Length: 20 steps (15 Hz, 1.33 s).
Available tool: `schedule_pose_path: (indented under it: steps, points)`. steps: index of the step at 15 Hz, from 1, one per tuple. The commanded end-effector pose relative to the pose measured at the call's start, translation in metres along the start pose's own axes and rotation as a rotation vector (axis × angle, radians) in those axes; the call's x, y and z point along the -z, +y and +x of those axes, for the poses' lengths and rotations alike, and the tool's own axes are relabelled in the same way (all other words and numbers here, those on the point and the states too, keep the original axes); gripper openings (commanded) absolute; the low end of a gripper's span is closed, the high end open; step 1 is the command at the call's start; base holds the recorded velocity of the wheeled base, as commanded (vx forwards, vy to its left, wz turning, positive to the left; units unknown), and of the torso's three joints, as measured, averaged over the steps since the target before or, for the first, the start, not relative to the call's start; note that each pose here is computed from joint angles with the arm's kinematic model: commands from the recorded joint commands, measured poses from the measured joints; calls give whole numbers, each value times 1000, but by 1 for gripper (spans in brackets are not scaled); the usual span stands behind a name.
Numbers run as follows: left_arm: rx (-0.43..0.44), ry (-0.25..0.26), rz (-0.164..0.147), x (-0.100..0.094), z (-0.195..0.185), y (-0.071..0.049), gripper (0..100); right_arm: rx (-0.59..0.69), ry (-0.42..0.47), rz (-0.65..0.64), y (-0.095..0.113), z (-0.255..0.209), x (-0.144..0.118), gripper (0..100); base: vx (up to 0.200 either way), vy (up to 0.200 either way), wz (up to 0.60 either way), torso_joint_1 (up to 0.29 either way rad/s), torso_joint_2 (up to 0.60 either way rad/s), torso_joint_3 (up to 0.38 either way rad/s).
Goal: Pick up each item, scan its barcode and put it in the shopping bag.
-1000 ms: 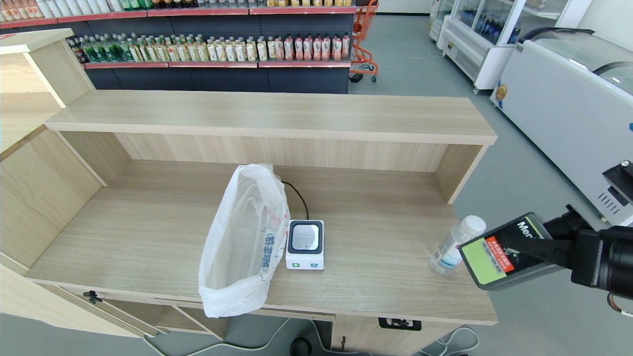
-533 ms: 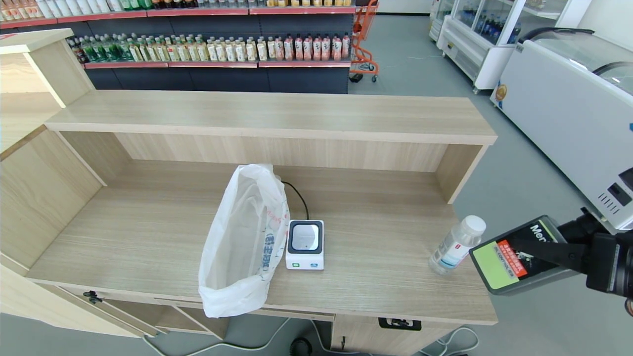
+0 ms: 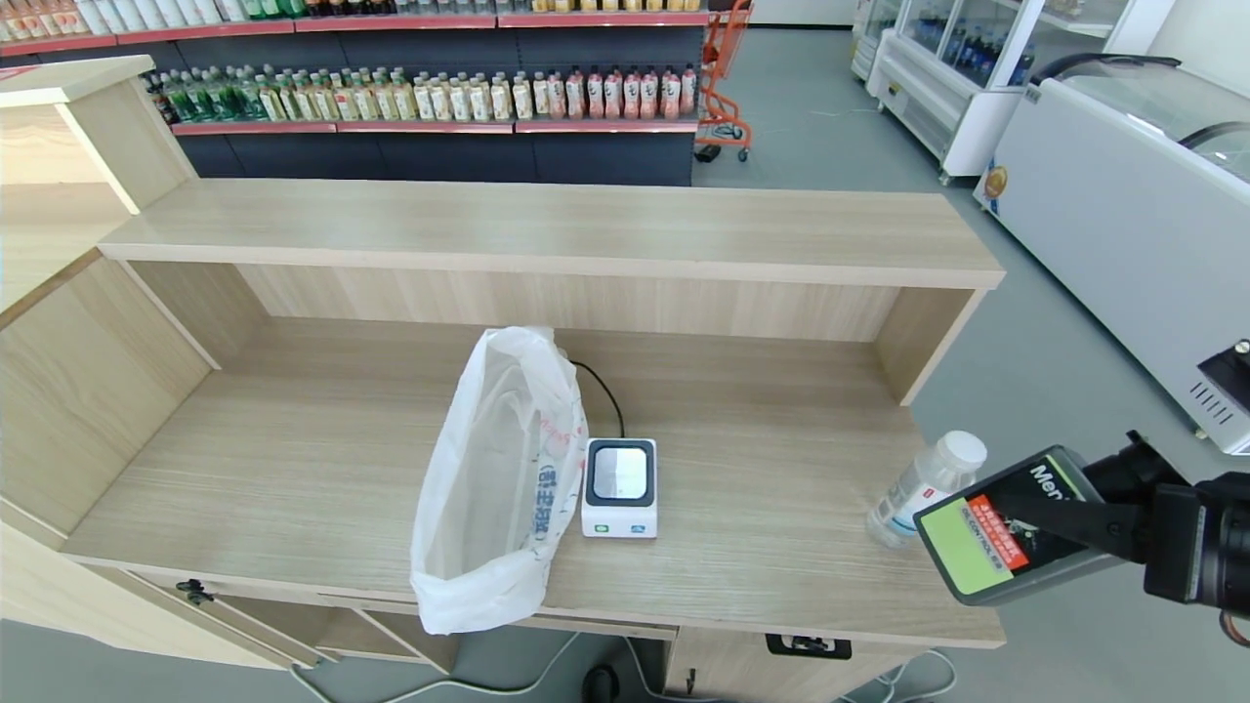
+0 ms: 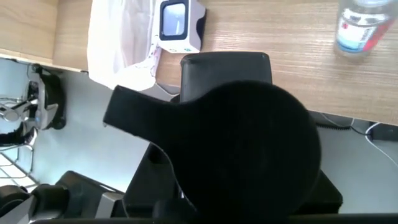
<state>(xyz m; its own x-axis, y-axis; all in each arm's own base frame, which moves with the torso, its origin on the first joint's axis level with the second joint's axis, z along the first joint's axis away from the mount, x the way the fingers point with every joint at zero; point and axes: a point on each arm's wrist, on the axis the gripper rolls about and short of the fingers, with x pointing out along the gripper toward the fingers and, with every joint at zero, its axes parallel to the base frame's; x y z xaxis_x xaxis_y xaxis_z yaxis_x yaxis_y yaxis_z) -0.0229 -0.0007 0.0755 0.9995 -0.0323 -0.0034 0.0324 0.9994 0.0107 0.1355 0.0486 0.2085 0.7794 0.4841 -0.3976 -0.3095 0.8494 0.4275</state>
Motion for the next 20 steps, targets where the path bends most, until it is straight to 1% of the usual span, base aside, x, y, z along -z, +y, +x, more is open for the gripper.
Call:
schedule_pose_path:
  steps: [1,3,4,6,7,11,12,13,16,18,20]
  points:
    - [0,0,0,0,0,0,0,5,14,-3,-1,5,0,0,0,200,0,7,2,2]
    - [0,0,0,0,0,0,0,4,5,-13,0,16,-9,0,0,200,0,-5,-5,5]
    - [0,0,0,0,0,0,0,11,-3,-15,-2,31,-16,0,0,200,0,2,2,2]
    - [0,0,1,0,0,0,0,103,-20,-65,-9,65,-26,0,0,200,0,0,2,2]
    - [0,0,1,0,0,0,0,123,-22,-78,-12,79,-30,0,0,200,0,-12,2,2]
    - [0,0,1,0,0,0,0,103,-24,-92,-19,138,-36,0,0,200,0,4,2,6]
    - [0,0,1,0,0,0,0,96,-27,-91,-20,146,-37,0,0,200,0,-2,-2,-2]
    - [0,-2,1,0,0,0,0,83,-7,-91,-25,168,-35,0,0,0,0,0,0,0]
    - [0,-2,1,0,0,0,0,95,32,-86,-34,196,-30,0,0,0,0,0,0,0]
    - [0,-2,1,0,0,0,0,109,43,-82,-38,208,-26,0,0,0,0,0,0,0]
    - [0,-2,1,0,0,0,0,105,23,-84,-43,220,-24,0,0,0,0,0,0,0]
